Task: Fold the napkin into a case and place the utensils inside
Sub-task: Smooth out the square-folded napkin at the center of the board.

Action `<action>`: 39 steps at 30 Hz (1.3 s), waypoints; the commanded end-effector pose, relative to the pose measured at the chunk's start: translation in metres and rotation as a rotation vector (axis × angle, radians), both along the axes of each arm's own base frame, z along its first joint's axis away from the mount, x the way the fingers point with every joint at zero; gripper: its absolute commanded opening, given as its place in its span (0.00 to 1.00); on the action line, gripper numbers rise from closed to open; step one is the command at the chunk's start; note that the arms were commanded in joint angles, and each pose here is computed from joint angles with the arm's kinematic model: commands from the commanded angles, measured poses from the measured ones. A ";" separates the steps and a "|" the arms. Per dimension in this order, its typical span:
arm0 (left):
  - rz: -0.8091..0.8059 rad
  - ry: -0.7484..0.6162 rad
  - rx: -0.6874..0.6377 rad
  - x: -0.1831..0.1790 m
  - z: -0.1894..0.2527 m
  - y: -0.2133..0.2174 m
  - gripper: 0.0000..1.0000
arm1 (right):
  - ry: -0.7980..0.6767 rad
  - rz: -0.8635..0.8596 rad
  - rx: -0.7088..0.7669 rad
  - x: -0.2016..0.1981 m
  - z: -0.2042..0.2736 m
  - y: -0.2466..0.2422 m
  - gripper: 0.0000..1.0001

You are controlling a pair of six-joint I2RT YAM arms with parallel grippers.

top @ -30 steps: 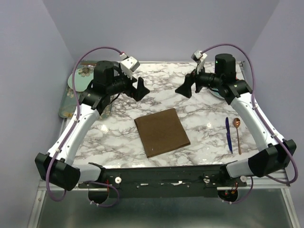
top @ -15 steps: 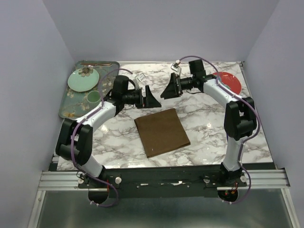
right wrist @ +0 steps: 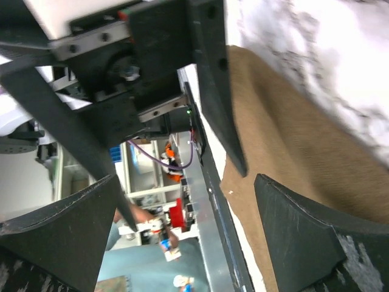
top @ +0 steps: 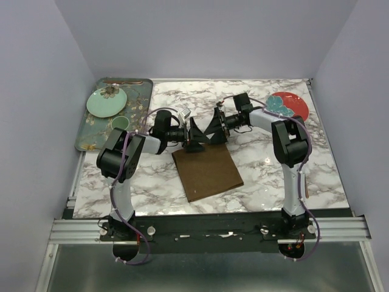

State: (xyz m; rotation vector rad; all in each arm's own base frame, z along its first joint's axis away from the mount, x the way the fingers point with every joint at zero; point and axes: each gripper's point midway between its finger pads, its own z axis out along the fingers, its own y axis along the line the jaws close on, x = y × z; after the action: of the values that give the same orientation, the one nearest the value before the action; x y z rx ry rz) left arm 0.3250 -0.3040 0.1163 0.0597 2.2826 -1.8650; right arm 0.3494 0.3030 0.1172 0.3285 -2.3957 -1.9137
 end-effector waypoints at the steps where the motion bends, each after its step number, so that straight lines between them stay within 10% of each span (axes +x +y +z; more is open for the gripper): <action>1: -0.002 0.014 -0.032 0.007 -0.012 0.003 0.99 | 0.091 0.022 -0.010 -0.006 -0.034 0.003 1.00; 28: 0.063 0.129 0.123 -0.011 -0.063 0.082 0.99 | 0.098 -0.102 -0.338 0.017 -0.113 -0.035 1.00; 39: 0.042 -0.198 0.244 0.022 -0.002 0.048 0.99 | -0.156 -0.025 -0.174 -0.015 0.011 -0.034 1.00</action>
State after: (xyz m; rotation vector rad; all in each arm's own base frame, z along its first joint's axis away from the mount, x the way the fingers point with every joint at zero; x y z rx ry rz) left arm 0.3317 -0.2422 0.0826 0.0150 2.3937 -1.6905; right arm 0.3646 0.2815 0.0733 0.3014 -2.6065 -1.6833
